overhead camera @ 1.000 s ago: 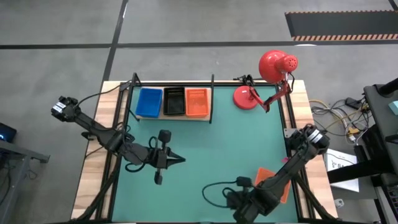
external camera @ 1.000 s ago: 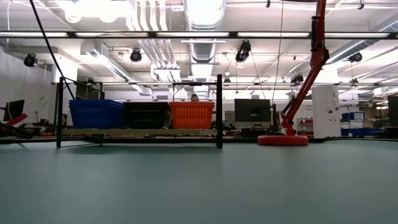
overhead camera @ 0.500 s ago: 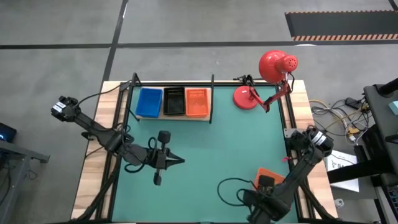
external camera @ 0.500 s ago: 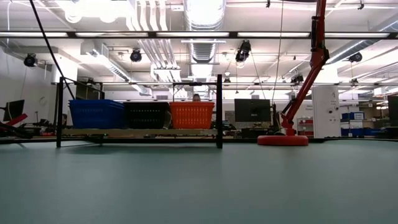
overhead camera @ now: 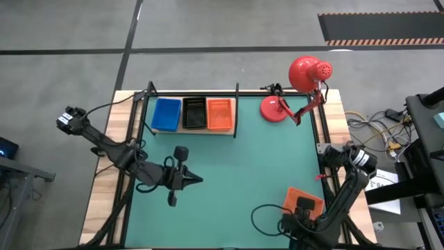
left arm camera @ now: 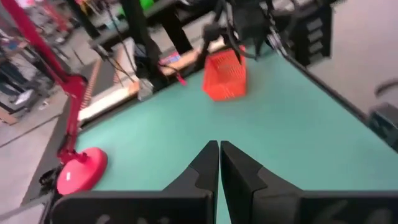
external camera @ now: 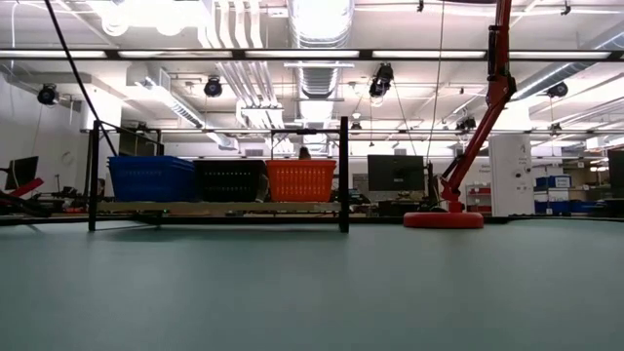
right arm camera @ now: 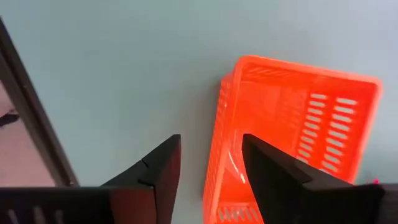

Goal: Stack baskets on shelf by color
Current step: Stack the orange bin on top of the orange bins on the shelf

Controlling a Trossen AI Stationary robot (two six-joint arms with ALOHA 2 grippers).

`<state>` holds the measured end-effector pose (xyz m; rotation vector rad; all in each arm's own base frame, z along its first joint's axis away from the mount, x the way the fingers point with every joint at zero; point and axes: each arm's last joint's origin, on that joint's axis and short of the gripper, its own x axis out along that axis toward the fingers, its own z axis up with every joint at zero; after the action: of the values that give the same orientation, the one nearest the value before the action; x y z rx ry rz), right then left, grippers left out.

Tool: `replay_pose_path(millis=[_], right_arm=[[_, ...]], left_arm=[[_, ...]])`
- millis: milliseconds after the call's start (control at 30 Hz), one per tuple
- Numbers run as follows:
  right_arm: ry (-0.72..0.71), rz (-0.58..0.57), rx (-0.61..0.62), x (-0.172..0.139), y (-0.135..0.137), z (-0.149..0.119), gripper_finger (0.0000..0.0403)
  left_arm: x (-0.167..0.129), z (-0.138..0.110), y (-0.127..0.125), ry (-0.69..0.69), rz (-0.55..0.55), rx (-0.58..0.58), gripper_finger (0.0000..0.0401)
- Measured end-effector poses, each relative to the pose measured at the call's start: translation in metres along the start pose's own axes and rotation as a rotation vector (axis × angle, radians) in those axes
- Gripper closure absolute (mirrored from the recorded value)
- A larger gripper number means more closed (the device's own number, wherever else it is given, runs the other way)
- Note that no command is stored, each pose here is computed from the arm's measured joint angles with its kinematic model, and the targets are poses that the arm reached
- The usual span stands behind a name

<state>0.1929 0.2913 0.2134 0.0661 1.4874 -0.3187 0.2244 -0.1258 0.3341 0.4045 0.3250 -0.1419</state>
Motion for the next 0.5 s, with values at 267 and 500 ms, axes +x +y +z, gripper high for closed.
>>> replay_pose_path(millis=[267,500], right_arm=[[-0.044,-0.049,0.061,0.032,-0.007,0.002,0.0268],[-0.067,-0.088,0.051,0.055,-0.016,0.01,0.036]], left_arm=[[-0.013,-0.002,-0.012,0.008,-0.053,-0.021,0.0401],[-0.023,0.0,-0.015,-0.019,-0.078,-0.061,0.0401]])
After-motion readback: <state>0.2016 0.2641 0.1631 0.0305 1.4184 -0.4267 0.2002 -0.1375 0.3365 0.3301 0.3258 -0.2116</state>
